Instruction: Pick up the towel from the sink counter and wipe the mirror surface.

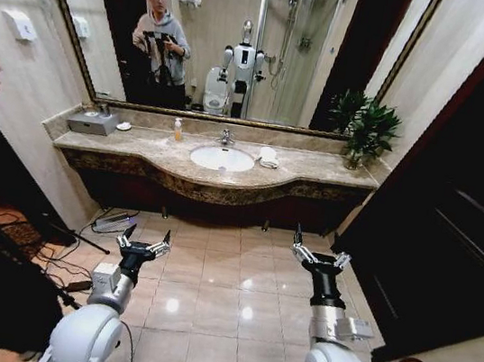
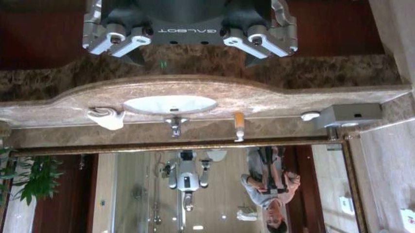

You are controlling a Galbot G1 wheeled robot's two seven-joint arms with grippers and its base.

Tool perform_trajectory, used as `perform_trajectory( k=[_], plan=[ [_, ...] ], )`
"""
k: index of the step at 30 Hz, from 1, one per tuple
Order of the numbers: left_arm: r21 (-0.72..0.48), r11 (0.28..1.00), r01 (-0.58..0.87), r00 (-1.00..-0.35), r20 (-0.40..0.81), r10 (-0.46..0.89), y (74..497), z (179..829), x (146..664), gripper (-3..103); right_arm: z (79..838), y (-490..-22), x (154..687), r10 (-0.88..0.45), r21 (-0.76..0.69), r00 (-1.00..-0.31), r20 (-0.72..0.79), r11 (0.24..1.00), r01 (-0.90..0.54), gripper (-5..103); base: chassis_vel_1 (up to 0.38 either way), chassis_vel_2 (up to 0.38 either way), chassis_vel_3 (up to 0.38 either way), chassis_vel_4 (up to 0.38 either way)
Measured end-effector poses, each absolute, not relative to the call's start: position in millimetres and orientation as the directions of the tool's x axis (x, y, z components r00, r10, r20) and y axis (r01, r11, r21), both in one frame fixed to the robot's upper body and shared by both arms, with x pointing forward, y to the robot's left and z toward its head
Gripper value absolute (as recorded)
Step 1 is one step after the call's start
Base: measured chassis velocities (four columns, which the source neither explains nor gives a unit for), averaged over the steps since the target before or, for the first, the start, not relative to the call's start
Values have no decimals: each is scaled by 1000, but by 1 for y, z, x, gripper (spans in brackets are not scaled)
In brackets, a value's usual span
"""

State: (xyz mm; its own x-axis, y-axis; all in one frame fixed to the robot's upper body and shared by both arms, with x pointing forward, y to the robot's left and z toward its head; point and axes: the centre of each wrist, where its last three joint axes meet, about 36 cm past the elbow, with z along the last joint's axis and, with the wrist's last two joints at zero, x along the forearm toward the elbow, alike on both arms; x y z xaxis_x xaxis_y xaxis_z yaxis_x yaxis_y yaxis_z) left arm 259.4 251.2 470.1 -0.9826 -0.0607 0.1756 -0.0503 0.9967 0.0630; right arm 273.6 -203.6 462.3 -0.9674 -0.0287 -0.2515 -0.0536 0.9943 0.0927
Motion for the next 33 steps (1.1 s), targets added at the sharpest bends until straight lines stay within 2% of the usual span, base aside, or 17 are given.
perform_trajectory(
  k=[16,33],
  plan=[
    [63,997,-50,-983,176,-61,251,470,259,100,454,-202,267,-29,91,-972,-232,995,-52,100,-106,120,108,-119],
    [63,997,-50,-983,176,-61,251,470,259,100,450,-220,256,-16,16,-973,-232,1000,-20,100,-306,302,311,-311]
  ],
)
